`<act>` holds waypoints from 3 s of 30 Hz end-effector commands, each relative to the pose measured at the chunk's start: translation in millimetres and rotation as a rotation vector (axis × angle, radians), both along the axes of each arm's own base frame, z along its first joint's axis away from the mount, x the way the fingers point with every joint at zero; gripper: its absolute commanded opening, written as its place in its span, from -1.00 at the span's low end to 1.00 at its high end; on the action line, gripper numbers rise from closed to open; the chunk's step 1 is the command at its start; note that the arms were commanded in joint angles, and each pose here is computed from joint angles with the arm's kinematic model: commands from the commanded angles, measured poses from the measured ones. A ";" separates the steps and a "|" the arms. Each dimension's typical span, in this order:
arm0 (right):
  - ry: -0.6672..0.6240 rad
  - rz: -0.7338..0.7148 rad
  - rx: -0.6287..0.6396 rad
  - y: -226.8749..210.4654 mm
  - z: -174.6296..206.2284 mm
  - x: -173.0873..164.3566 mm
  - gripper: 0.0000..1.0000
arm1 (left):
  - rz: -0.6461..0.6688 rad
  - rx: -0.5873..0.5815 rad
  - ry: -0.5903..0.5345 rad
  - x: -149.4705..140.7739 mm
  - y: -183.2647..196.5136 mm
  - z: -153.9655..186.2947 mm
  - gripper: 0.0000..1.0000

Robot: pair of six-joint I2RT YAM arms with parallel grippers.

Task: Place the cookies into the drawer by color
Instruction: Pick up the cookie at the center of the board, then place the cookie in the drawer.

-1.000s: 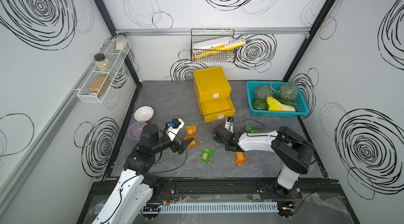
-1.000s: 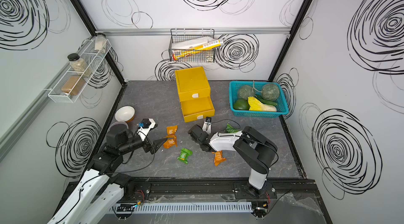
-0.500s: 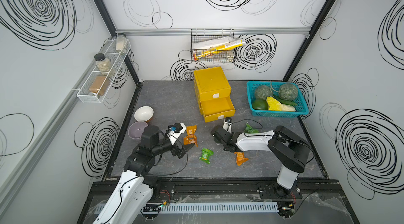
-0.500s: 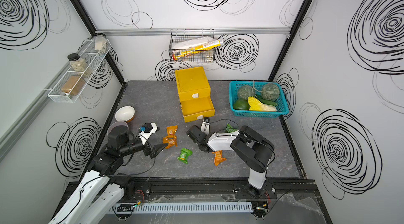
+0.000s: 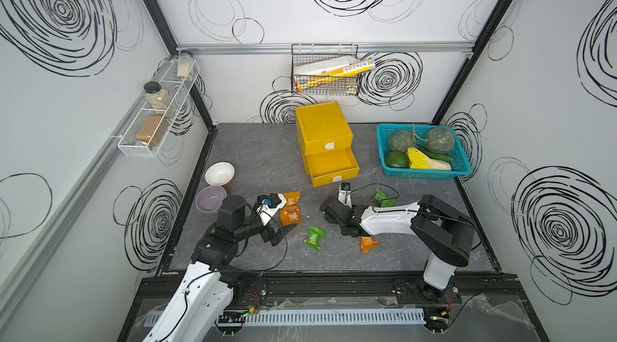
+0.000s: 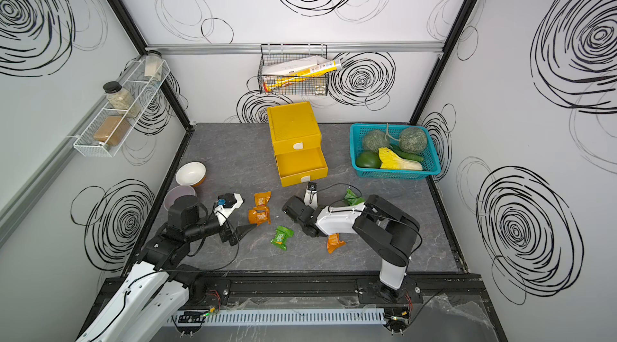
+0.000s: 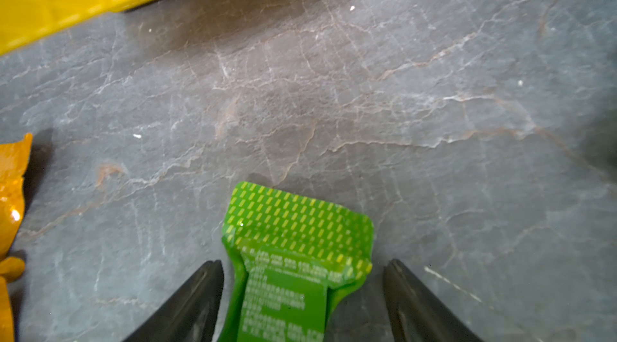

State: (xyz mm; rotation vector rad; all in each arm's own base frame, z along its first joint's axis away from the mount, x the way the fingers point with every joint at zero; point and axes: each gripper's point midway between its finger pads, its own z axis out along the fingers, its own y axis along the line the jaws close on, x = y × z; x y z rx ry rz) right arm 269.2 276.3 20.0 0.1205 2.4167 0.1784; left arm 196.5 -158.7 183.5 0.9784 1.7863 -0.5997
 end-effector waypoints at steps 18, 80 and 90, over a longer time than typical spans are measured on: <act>0.082 0.091 -0.103 -23.6 -13.8 -30.6 -0.59 | 0.023 0.004 -0.043 7.1 2.0 3.7 0.98; -0.190 0.311 -0.016 70.6 162.3 124.6 -0.10 | 0.093 -0.035 -0.056 13.8 10.1 15.0 0.98; -0.206 0.299 0.010 61.6 180.3 115.7 0.34 | 0.105 -0.032 -0.067 15.6 10.9 14.3 0.98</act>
